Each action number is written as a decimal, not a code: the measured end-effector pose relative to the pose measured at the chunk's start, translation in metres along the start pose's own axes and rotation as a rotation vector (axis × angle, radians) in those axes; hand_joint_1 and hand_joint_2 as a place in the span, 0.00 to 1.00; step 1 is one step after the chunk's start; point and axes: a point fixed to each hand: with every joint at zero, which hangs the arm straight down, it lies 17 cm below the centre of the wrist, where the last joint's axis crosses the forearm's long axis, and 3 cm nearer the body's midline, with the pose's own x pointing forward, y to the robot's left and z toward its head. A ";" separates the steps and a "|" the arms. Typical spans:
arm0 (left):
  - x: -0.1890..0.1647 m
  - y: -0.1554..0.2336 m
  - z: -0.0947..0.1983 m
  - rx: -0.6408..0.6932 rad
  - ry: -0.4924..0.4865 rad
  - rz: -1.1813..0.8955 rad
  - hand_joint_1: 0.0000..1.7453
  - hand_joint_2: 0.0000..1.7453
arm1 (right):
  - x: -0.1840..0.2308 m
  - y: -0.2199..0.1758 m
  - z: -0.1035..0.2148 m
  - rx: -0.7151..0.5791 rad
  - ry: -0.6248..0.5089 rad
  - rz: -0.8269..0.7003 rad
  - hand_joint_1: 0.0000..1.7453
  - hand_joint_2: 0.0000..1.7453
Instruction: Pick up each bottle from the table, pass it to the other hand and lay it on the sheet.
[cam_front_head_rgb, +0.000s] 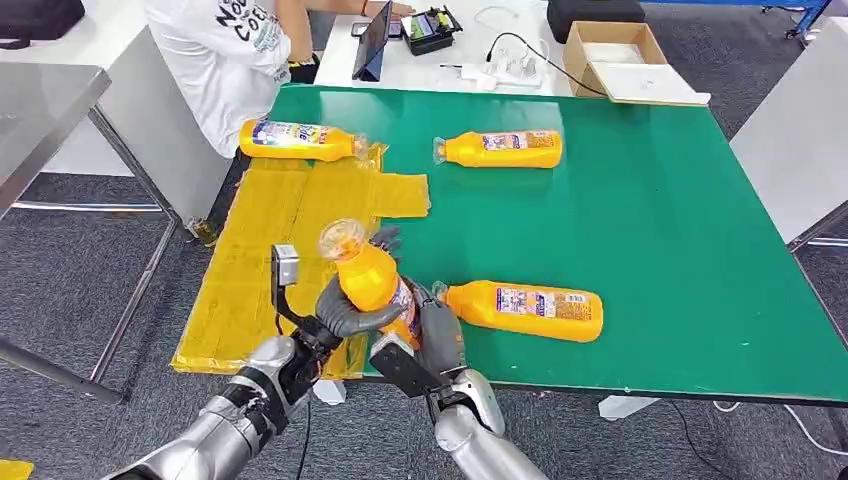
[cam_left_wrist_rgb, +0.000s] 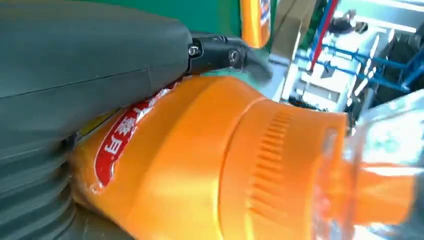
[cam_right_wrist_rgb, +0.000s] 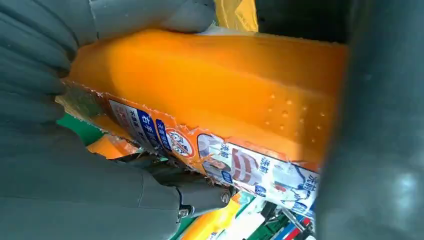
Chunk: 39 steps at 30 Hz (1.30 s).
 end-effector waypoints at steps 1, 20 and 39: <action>0.001 0.000 0.001 -0.004 -0.002 0.009 0.61 1.00 | 0.000 0.000 0.000 0.000 -0.001 0.000 1.00 1.00; 0.004 0.004 0.005 0.005 -0.032 0.039 1.00 1.00 | 0.001 0.007 -0.001 0.024 0.000 0.009 1.00 1.00; 0.028 0.045 -0.011 0.246 -0.083 -0.154 1.00 1.00 | -0.006 -0.025 -0.007 -0.112 0.041 0.046 0.00 0.00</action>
